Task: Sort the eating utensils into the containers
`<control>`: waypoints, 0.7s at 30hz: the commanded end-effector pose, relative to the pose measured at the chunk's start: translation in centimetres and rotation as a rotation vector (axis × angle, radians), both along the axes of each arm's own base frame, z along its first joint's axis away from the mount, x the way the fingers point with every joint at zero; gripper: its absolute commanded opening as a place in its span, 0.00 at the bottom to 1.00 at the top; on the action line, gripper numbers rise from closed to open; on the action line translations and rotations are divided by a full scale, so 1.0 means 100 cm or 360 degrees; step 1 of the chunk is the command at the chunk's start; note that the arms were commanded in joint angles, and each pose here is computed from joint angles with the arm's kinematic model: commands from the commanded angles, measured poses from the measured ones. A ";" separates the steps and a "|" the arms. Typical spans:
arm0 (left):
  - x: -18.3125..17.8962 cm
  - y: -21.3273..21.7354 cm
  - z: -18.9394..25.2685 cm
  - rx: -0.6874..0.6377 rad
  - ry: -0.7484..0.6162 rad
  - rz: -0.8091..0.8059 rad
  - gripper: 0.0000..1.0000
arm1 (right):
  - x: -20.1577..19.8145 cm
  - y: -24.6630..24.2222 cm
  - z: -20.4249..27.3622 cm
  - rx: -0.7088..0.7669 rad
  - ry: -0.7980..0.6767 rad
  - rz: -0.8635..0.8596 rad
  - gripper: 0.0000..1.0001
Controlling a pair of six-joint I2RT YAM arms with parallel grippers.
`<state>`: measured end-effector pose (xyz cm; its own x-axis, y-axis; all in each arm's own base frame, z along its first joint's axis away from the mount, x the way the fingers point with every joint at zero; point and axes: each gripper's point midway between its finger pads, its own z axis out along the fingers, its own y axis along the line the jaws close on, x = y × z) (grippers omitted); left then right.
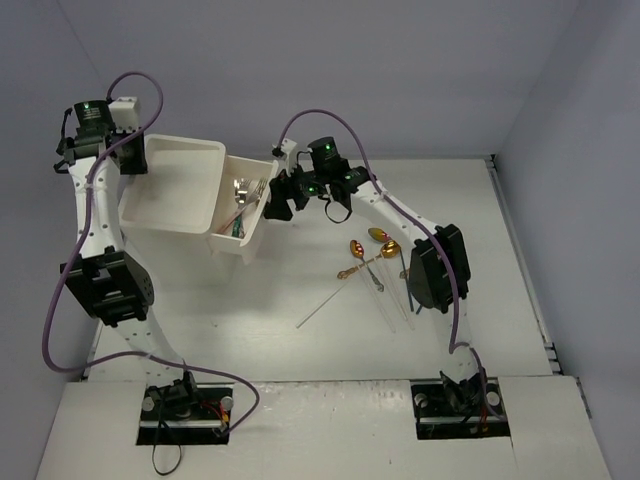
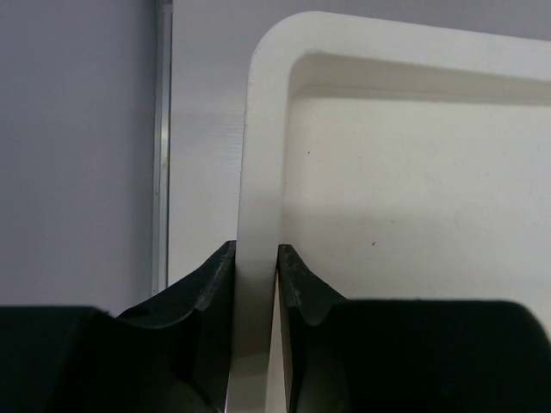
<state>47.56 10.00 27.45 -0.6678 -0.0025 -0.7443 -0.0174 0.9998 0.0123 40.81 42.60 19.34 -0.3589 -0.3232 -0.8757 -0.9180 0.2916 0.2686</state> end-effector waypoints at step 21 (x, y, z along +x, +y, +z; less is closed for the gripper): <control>-0.021 -0.086 -0.001 -0.0364 -0.0011 -0.0567 0.00 | 0.020 0.000 0.082 0.0152 -0.0841 0.0176 0.70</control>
